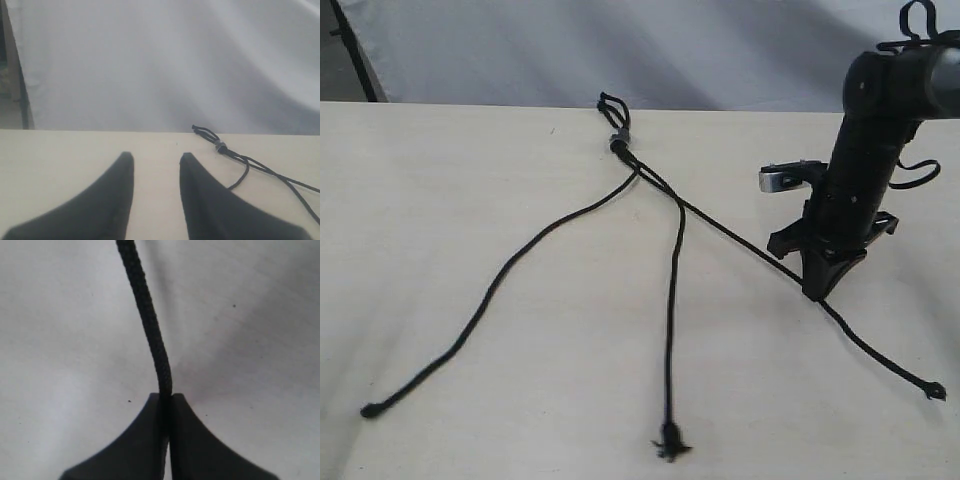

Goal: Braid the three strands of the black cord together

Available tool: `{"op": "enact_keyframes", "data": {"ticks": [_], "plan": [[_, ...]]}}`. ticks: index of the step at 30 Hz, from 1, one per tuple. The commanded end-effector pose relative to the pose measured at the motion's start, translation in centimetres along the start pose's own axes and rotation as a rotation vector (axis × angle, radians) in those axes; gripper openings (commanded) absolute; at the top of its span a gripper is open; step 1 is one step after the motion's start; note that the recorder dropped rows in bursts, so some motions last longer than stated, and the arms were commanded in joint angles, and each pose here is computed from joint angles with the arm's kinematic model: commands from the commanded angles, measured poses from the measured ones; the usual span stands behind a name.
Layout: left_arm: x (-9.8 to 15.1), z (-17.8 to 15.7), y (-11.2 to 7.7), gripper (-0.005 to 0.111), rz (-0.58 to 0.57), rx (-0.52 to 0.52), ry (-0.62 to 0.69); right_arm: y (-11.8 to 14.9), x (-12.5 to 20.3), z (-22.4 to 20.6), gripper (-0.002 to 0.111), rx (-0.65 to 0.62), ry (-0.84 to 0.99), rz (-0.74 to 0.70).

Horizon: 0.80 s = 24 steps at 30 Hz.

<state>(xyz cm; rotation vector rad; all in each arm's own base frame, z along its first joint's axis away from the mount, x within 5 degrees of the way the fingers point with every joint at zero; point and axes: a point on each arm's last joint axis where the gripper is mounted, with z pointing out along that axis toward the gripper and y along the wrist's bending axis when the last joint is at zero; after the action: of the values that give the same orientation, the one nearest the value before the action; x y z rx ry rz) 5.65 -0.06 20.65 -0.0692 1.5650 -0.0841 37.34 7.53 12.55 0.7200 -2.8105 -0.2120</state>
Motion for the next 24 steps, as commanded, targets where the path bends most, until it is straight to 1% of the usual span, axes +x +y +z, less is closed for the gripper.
{"op": "enact_keyframes", "data": {"ticks": [1, 10, 12, 13, 16, 18, 20, 21, 22, 23, 24], "plan": [[0.0, 0.0, 0.0, 0.031, 0.002, 0.006, -0.009, -0.2, 1.1, 0.7, 0.0, -0.017, 0.048, 0.004], [0.0, 0.0, 0.0, 0.031, 0.002, 0.006, -0.009, -0.5, 1.2, 2.2, 0.001, -0.025, 0.099, 0.006], [0.0, 0.0, 0.0, 0.031, 0.002, 0.006, -0.009, -0.5, 1.3, 2.2, 0.01, -0.021, 0.1, 0.006], [0.0, 0.0, 0.0, 0.031, 0.002, 0.006, -0.009, -0.5, 1.2, 2.1, 0.018, -0.017, 0.097, 0.014], [0.0, 0.0, 0.0, 0.031, 0.002, 0.006, -0.009, -0.6, 0.6, 1.4, 0.045, -0.005, 0.067, 0.063], [0.0, 0.0, 0.0, 0.031, 0.002, 0.006, -0.009, -0.1, 0.2, 0.5, 0.054, 0.009, 0.036, 0.077], [0.0, 0.0, 0.0, 0.031, 0.002, 0.006, -0.009, 1.7, -0.3, -1.5, 0.054, 0.041, -0.017, 0.027], [0.0, 0.0, 0.0, 0.031, 0.002, 0.006, -0.009, 3.3, -0.5, -2.9, 0.054, 0.061, -0.06, -0.008], [0.0, 0.0, 0.0, 0.031, 0.002, 0.006, -0.009, 4.4, -0.6, -3.7, 0.054, 0.064, -0.083, -0.027], [0.0, 0.0, 0.0, 0.031, 0.002, 0.006, -0.009, 6.6, -0.6, -4.6, 0.054, 0.069, -0.112, -0.076], [0.0, 0.0, 0.0, 0.031, 0.002, 0.006, -0.009, 7.8, -0.6, -4.9, 0.054, 0.073, -0.122, -0.104]]}}
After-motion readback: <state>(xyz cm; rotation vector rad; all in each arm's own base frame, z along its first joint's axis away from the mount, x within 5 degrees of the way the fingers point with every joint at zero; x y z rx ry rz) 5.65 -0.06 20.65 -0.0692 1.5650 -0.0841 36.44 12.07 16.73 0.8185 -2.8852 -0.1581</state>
